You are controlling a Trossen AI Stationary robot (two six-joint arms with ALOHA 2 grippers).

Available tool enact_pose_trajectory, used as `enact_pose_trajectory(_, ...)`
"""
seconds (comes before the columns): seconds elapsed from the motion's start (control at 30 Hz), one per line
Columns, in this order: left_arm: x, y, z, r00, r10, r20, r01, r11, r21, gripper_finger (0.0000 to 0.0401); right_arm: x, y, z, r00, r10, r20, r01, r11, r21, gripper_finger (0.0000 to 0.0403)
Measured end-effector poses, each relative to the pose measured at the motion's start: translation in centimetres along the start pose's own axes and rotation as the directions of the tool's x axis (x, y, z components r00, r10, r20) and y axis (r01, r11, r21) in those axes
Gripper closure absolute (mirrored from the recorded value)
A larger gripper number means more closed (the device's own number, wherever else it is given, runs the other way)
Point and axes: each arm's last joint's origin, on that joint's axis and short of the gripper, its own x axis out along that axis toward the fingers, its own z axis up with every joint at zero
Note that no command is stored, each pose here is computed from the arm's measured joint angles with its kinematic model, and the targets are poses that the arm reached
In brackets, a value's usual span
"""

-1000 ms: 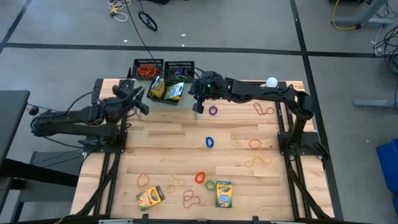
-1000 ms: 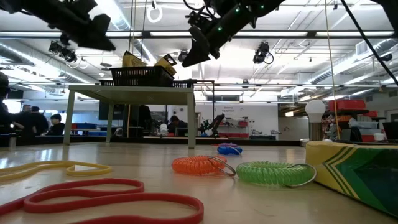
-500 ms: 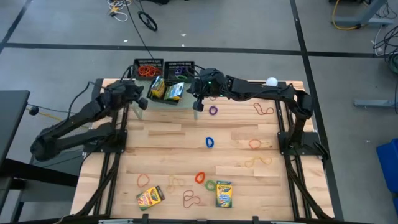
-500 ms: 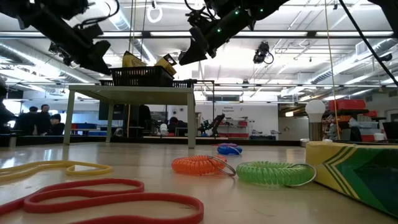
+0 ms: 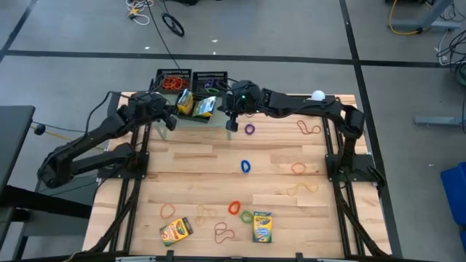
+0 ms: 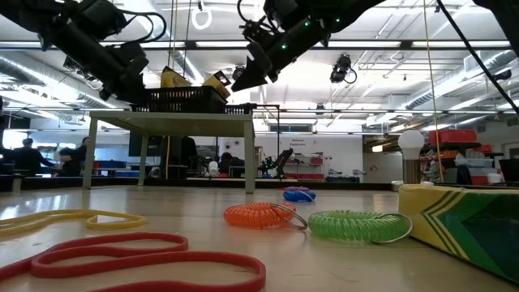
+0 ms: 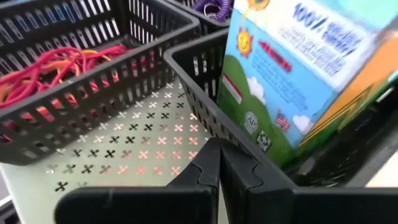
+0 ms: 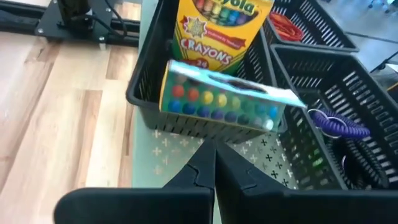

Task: Pick & Place Office Desk Supplies
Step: Adjust the bottom black bin on the shelf

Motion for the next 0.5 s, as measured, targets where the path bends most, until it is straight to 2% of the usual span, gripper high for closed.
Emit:
enact_pose_trajectory(0.17,0.1,0.0,0.0,1.000,-0.009,-0.001,0.009,1.000,0.000,0.0396,0.9,0.0,-0.3,1.000,0.002,0.013,-0.002,1.000,-0.002,0.0400)
enact_pose_trajectory(0.5,0.3,-0.8,0.1,0.997,-0.073,0.006,0.073,0.997,0.020,0.0396,1.3,-0.2,0.7,0.989,-0.002,0.147,0.000,1.000,0.014,0.0400)
